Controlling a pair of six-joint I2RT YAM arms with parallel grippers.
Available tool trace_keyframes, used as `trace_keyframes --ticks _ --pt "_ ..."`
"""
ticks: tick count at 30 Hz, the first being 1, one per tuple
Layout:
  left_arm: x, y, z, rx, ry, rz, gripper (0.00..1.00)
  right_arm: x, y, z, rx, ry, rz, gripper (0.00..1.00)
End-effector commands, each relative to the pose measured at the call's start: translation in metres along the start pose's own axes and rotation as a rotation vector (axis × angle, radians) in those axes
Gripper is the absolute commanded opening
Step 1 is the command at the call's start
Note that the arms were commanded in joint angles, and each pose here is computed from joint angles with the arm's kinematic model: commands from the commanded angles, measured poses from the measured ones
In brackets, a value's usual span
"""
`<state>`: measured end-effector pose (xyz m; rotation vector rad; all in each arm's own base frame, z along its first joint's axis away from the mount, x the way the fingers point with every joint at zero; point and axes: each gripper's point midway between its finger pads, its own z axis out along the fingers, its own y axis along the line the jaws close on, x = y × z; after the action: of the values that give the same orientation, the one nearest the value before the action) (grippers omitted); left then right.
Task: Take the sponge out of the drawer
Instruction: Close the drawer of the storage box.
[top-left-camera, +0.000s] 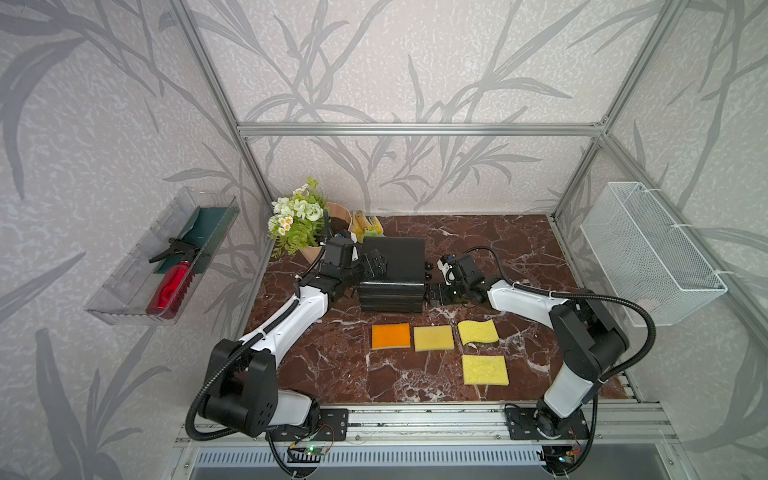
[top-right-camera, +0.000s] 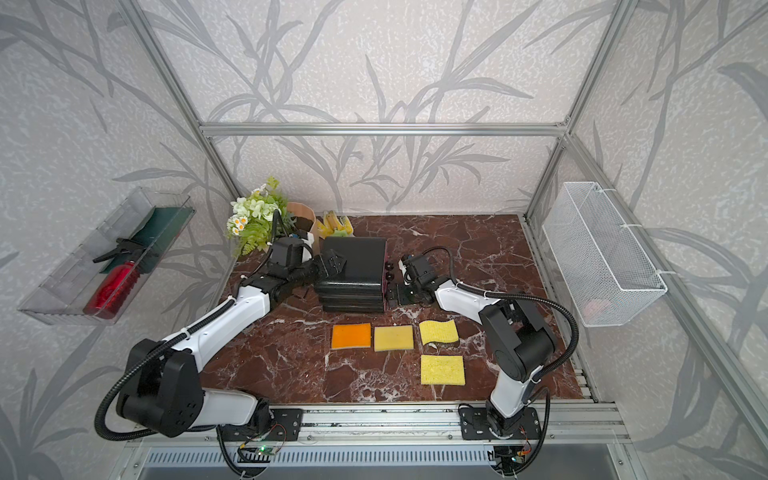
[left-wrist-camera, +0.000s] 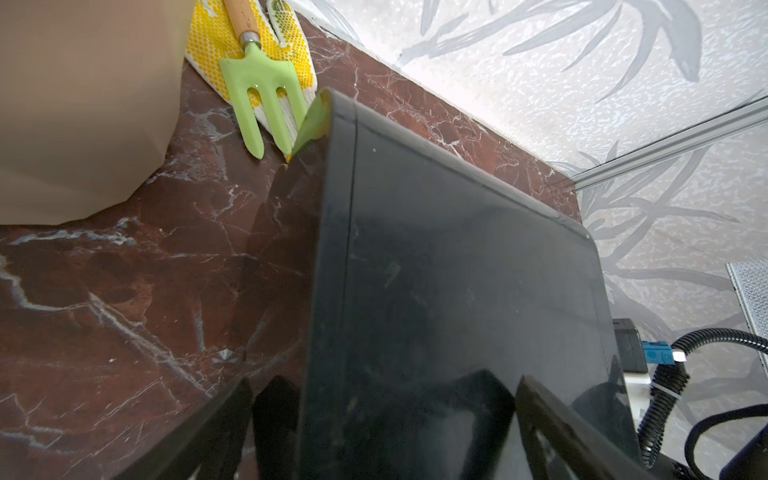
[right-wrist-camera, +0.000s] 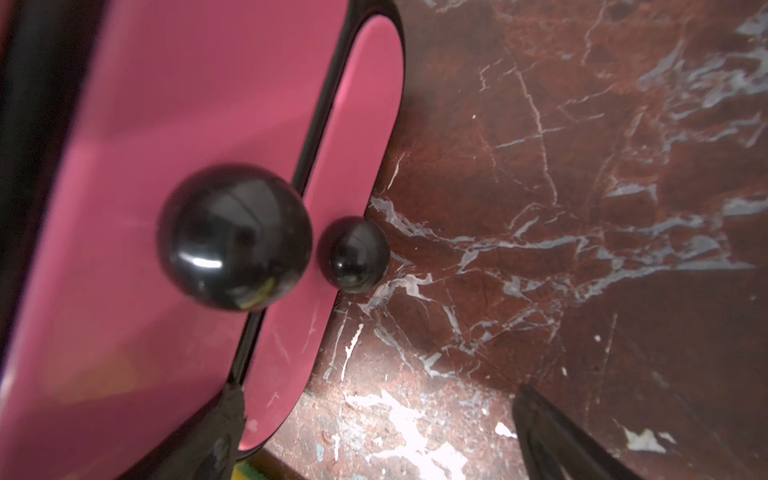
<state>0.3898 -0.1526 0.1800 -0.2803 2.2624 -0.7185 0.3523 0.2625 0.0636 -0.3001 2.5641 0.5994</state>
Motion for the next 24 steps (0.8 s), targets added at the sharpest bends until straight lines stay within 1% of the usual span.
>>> trace_keyframes --ticks 1,6,10,14,20,24 --pt "0.0 -0.039 -0.006 0.156 0.028 0.008 0.97 -0.029 0.032 -0.005 -0.097 -0.076 -0.04 0.99" --pt "0.003 -0.037 -0.01 0.154 0.021 0.003 0.97 -0.042 0.027 -0.008 -0.095 -0.115 -0.034 0.99" --pt "0.001 -0.037 -0.011 0.147 0.016 0.011 0.97 -0.046 0.026 -0.008 -0.094 -0.112 -0.04 0.99" --pt "-0.007 -0.045 -0.014 0.165 0.01 0.024 0.97 -0.045 0.019 -0.014 -0.074 -0.113 -0.033 0.99" --pt "-0.028 -0.049 -0.042 0.107 -0.057 0.103 0.97 -0.043 -0.008 -0.044 -0.075 -0.154 0.031 0.99" --pt "-0.034 -0.056 -0.064 0.114 -0.093 0.131 0.97 -0.041 -0.014 -0.055 -0.176 -0.164 0.064 0.99"
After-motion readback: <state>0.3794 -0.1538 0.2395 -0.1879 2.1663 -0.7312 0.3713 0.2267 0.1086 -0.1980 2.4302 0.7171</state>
